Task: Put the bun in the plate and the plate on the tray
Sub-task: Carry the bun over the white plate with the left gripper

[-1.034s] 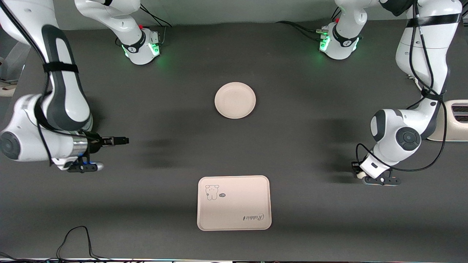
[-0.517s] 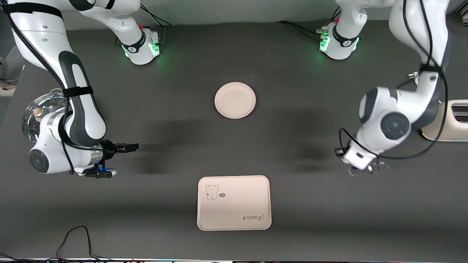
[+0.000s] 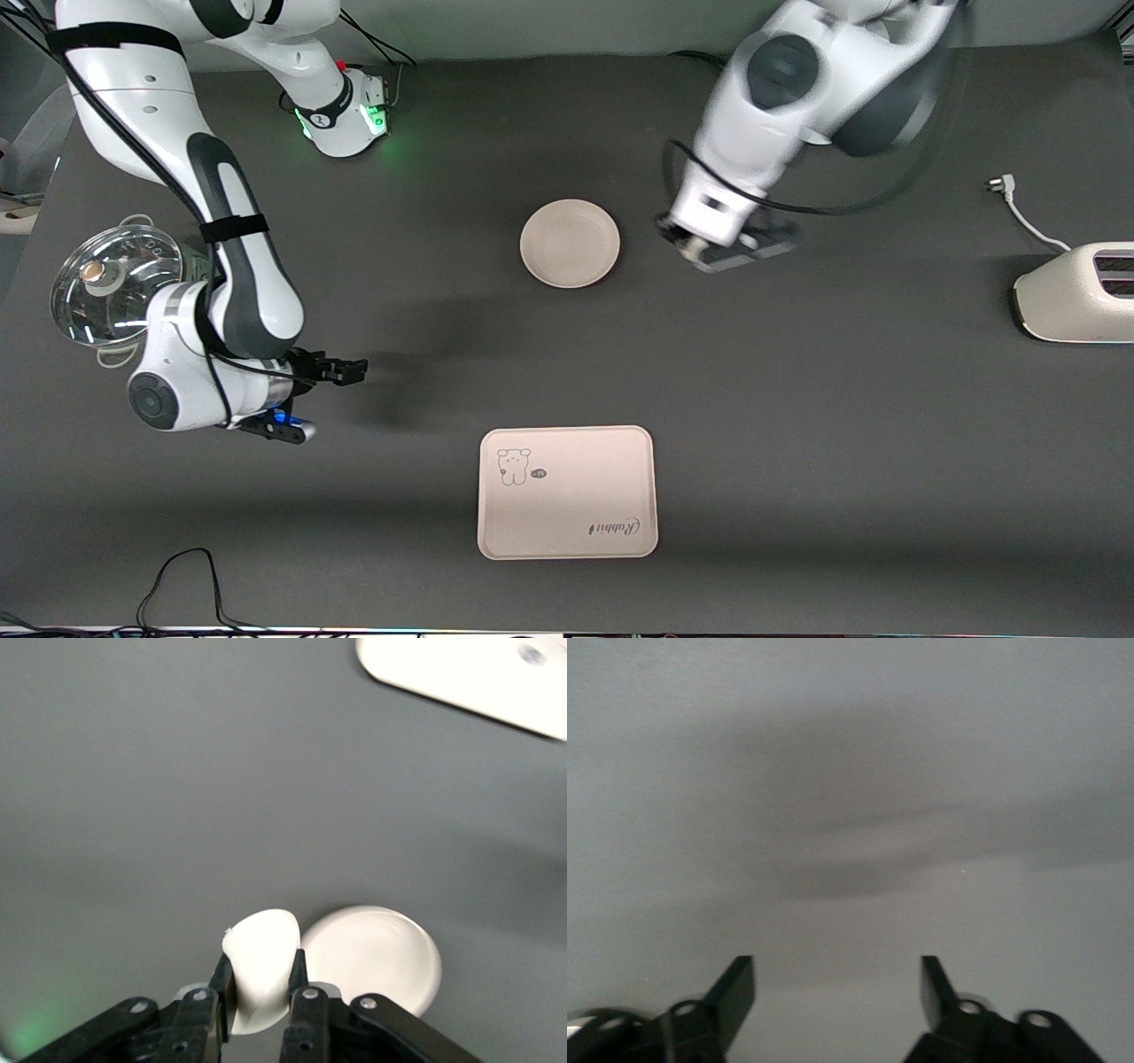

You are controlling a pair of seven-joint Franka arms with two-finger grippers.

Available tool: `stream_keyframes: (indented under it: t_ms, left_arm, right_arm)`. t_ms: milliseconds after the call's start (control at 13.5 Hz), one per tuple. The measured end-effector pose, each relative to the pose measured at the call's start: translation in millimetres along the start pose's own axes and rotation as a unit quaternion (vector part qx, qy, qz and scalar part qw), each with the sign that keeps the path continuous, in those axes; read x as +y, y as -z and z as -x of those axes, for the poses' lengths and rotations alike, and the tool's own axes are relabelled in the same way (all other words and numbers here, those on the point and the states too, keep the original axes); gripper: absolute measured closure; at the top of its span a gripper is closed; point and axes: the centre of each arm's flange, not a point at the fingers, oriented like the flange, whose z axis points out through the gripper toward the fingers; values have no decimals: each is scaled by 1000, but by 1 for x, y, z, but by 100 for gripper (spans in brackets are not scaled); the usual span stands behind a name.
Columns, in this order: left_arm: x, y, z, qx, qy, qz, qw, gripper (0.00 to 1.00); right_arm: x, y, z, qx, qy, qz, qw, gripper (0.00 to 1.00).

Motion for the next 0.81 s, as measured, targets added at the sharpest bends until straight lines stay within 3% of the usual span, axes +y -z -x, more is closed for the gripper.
stream_keyframes:
  t_ms: [222, 369, 517, 665, 812]
  left_arm:
    - [66, -52, 92, 1, 24, 37, 999, 73]
    - [89, -119, 132, 13, 25, 14, 1000, 73]
    - [95, -190, 149, 23, 23, -20, 999, 71]
    - [92, -252, 146, 29, 22, -38, 999, 72]
    - [90, -285, 140, 36, 24, -39, 998, 68]
  right_arm:
    - [-4, 5, -2, 6, 3, -1, 1000, 58]
    - [-6, 9, -2, 9, 4, -2, 1000, 84]
    - [-6, 9, 1, 1, 5, -1, 1000, 79]
    - [-8, 9, 5, -17, 3, -9, 1000, 58]
    - [-9, 13, 6, -16, 4, -16, 1000, 36]
